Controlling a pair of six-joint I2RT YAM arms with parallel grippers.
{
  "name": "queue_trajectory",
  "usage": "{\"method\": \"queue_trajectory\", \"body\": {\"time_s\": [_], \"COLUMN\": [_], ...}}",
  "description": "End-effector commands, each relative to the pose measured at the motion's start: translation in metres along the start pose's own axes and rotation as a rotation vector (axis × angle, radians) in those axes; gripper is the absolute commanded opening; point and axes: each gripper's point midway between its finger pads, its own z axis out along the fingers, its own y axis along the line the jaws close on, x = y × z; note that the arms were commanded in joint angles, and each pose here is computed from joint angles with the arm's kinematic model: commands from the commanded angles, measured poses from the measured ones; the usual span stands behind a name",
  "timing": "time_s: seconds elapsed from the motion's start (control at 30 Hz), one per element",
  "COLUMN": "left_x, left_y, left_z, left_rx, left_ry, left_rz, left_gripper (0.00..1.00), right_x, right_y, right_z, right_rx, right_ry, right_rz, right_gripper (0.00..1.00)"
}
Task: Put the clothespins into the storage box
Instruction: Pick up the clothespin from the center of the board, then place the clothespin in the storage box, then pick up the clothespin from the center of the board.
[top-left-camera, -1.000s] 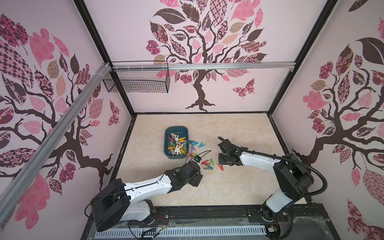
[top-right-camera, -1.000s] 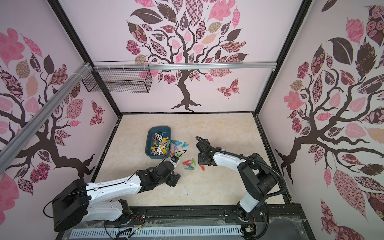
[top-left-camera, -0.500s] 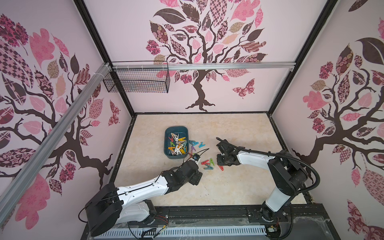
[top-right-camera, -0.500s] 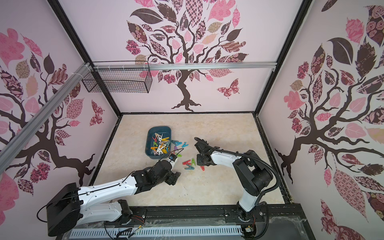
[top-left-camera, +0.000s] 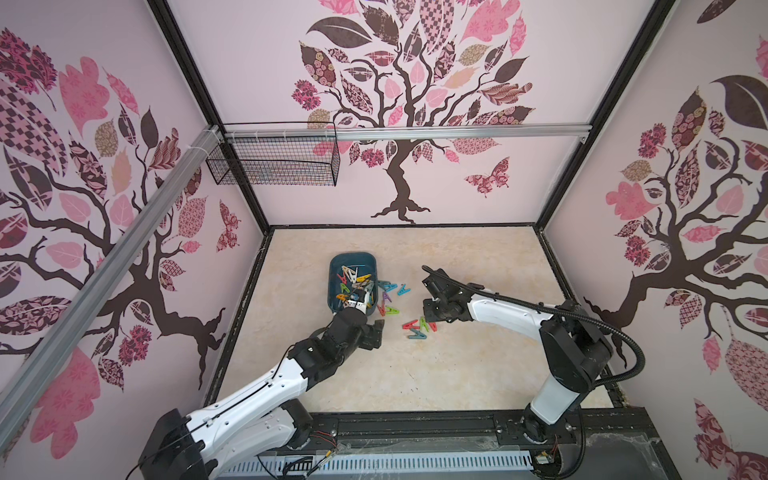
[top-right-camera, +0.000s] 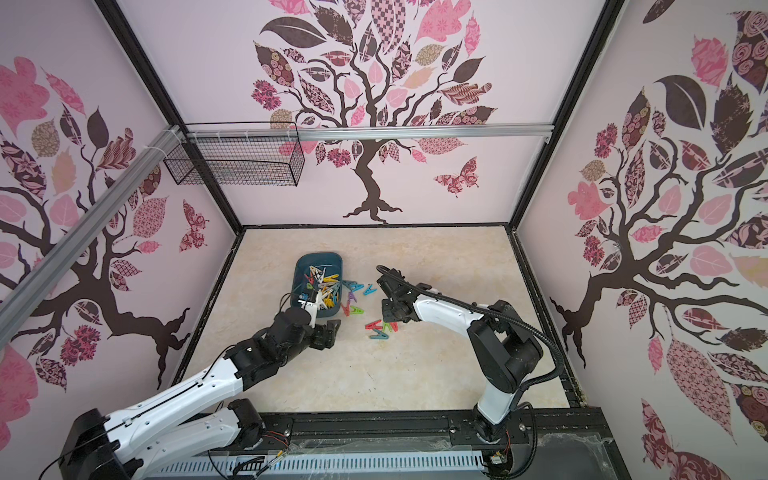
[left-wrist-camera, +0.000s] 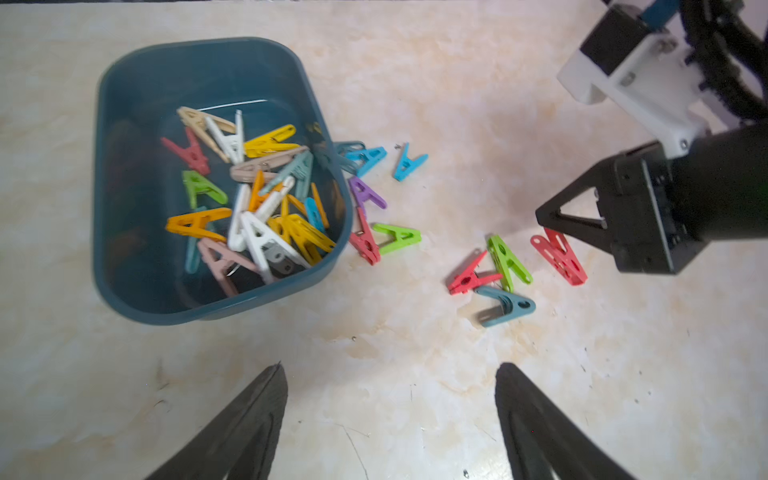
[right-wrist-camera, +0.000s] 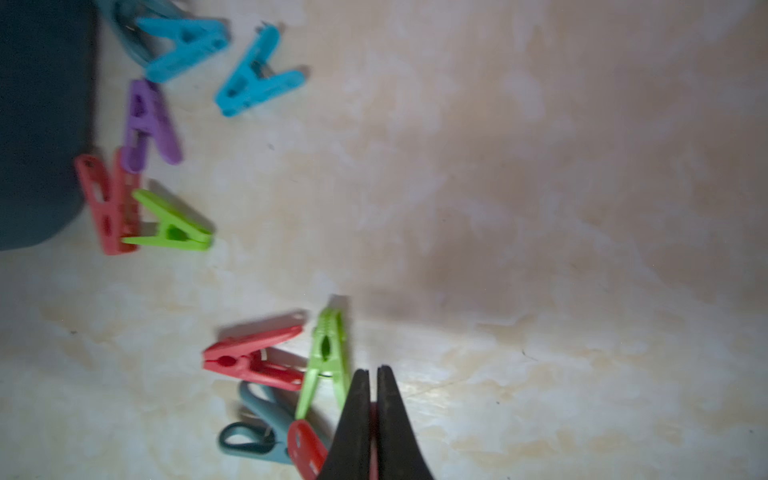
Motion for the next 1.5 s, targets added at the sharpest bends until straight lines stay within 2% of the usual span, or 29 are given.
{"method": "queue_trajectory", "body": {"time_s": [0.0, 0.13, 0.23, 0.4, 0.5, 0.6, 0.67, 0.77, 0.93, 1.07, 1.13, 1.23, 1.47], "left_x": [-0.008, 0.003, 0.011, 0.025, 0.022, 0.02, 0.019, 0.019, 0.026, 0.035, 0.036, 0.04, 0.064], "left_y": [0.029, 0.084, 0.102, 0.118, 0.12, 0.12, 0.121, 0.114, 0.1, 0.071, 0.053, 0.024, -0.045], "left_z": [-0.012, -0.02, -0.024, -0.026, -0.027, -0.029, -0.03, -0.028, -0.019, -0.007, -0.002, 0.007, 0.015], "left_rx": [-0.064, -0.192, -0.198, -0.293, -0.308, -0.321, -0.335, -0.287, -0.218, -0.147, -0.107, -0.052, 0.052], "left_ry": [-0.035, -0.043, -0.045, -0.01, -0.007, 0.01, 0.023, 0.029, 0.043, 0.067, 0.072, 0.097, 0.179], "left_rz": [-0.119, -0.35, -0.493, -0.495, -0.479, -0.466, -0.46, -0.429, -0.431, -0.368, -0.328, -0.234, 0.113], "left_gripper": [0.83, 0.84, 0.84, 0.86, 0.86, 0.85, 0.84, 0.82, 0.81, 0.82, 0.82, 0.82, 0.82], "right_x": [-0.023, -0.055, -0.083, -0.116, -0.128, -0.132, -0.126, -0.112, -0.072, -0.028, -0.011, 0.008, 0.033], "right_y": [0.049, 0.12, 0.159, 0.194, 0.197, 0.198, 0.189, 0.163, 0.096, 0.038, 0.022, 0.007, 0.0], "right_z": [-0.018, -0.018, -0.012, 0.009, 0.022, 0.018, 0.014, 0.0, -0.013, -0.009, -0.009, -0.007, 0.008], "right_rx": [-0.094, -0.243, -0.305, -0.356, -0.319, -0.312, -0.28, -0.238, -0.161, -0.07, -0.039, -0.007, 0.0], "right_ry": [-0.039, -0.095, -0.134, -0.206, -0.241, -0.239, -0.232, -0.243, -0.236, -0.161, -0.134, -0.093, -0.018], "right_rz": [-0.038, -0.066, -0.079, -0.08, -0.107, -0.154, -0.176, -0.178, -0.137, -0.092, -0.092, -0.085, -0.048], "right_gripper": [0.05, 0.05, 0.05, 0.07, 0.17, 0.29, 0.32, 0.33, 0.35, 0.37, 0.38, 0.4, 0.45]}}
